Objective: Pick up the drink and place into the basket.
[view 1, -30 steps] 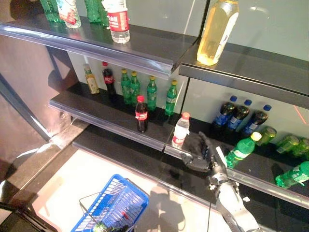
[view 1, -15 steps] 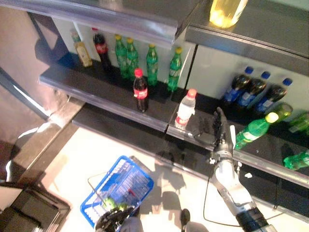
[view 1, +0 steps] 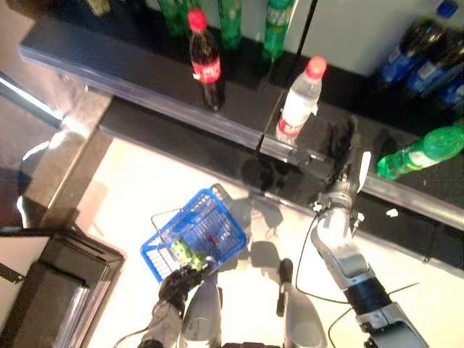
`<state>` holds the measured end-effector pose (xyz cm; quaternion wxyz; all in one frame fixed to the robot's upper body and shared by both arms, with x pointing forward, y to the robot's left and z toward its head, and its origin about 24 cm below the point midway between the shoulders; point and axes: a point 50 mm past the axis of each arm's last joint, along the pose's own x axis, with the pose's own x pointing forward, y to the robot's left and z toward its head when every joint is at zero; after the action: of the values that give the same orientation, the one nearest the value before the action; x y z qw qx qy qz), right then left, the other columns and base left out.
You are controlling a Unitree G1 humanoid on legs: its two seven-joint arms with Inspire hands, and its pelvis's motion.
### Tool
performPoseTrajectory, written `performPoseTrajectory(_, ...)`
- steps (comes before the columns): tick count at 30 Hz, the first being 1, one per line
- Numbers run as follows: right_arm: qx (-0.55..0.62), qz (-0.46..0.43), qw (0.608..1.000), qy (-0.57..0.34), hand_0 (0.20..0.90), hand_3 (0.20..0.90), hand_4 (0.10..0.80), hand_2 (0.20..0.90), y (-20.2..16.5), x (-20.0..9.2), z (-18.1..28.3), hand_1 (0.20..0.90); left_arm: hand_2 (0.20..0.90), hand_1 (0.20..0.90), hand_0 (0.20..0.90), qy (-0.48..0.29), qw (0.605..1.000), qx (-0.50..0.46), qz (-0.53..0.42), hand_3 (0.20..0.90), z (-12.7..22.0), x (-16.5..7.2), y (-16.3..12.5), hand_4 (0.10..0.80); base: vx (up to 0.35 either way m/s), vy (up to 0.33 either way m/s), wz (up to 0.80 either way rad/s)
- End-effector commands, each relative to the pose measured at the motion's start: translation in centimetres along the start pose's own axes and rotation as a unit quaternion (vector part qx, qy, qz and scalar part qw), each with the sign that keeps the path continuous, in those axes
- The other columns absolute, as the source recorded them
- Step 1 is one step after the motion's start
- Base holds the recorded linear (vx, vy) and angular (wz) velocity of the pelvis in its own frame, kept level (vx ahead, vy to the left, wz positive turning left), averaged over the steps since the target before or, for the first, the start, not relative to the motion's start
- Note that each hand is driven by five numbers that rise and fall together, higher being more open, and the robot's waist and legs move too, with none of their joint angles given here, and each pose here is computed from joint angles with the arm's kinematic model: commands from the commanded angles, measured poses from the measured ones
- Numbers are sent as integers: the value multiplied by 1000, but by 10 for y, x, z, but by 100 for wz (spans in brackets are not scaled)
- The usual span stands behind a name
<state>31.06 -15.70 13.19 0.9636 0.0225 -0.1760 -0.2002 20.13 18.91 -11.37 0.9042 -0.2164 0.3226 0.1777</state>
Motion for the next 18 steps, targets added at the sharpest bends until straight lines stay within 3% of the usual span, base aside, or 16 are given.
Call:
performPoseTrajectory(1, 82, 1, 983, -163, 900, 900, 800, 900, 7, 17, 73, 900, 300, 300, 300, -38, 999, -24, -13, 200, 3, -6, 0, 100, -70, -7, -1)
performPoseTrajectory(18, 110, 54, 973, -193, 900, 900, 800, 900, 37, 24, 109, 900, 300, 300, 300, -54, 998, -22, -14, 200, 18, 0, -12, 100, -7, -1, 0)
